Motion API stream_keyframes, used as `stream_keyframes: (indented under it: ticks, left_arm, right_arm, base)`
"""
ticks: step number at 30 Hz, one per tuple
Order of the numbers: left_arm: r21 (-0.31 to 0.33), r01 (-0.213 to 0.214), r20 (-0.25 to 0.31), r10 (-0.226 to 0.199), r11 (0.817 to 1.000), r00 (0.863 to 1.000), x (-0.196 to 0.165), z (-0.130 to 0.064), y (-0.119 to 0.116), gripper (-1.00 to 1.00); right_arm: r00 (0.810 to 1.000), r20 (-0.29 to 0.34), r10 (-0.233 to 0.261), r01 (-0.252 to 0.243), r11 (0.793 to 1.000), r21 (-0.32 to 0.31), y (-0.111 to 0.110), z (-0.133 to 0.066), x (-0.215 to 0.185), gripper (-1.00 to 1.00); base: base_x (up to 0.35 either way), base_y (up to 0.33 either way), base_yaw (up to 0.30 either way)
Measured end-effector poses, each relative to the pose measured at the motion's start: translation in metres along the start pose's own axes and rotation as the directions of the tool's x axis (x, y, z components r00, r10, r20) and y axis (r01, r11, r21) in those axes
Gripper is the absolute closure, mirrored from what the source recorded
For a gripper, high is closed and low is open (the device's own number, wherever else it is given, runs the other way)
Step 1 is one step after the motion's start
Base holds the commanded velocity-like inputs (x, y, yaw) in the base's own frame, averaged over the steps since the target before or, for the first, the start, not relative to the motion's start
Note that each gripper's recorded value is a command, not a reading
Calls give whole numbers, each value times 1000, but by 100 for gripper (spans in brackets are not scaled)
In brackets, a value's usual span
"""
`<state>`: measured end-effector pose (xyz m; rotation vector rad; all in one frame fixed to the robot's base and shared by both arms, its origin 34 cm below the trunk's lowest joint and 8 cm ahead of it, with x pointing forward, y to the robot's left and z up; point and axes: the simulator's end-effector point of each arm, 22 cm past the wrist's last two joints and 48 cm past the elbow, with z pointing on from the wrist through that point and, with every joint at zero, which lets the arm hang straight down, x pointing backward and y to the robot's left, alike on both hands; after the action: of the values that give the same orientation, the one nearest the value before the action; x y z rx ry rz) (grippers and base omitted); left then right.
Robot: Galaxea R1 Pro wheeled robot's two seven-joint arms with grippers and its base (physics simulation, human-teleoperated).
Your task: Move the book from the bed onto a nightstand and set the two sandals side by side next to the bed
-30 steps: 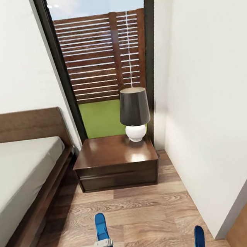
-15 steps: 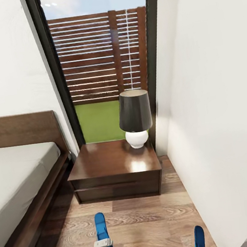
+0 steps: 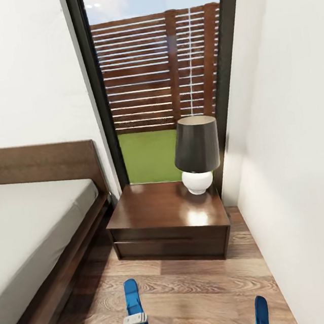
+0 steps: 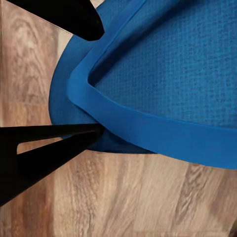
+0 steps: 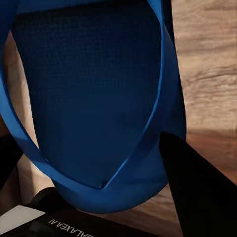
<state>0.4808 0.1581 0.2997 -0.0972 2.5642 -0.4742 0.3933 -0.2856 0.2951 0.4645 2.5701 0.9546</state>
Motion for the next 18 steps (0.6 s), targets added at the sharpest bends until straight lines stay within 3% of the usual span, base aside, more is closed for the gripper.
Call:
stream_keyframes:
  ticks: [18]
  left_arm:
    - [5,0,-1,0,1000,1000,1,1,-4,100]
  right_arm:
    - [1000,0,0,0,1000,0,0,0,0,100]
  base:
    - [0,-50,291]
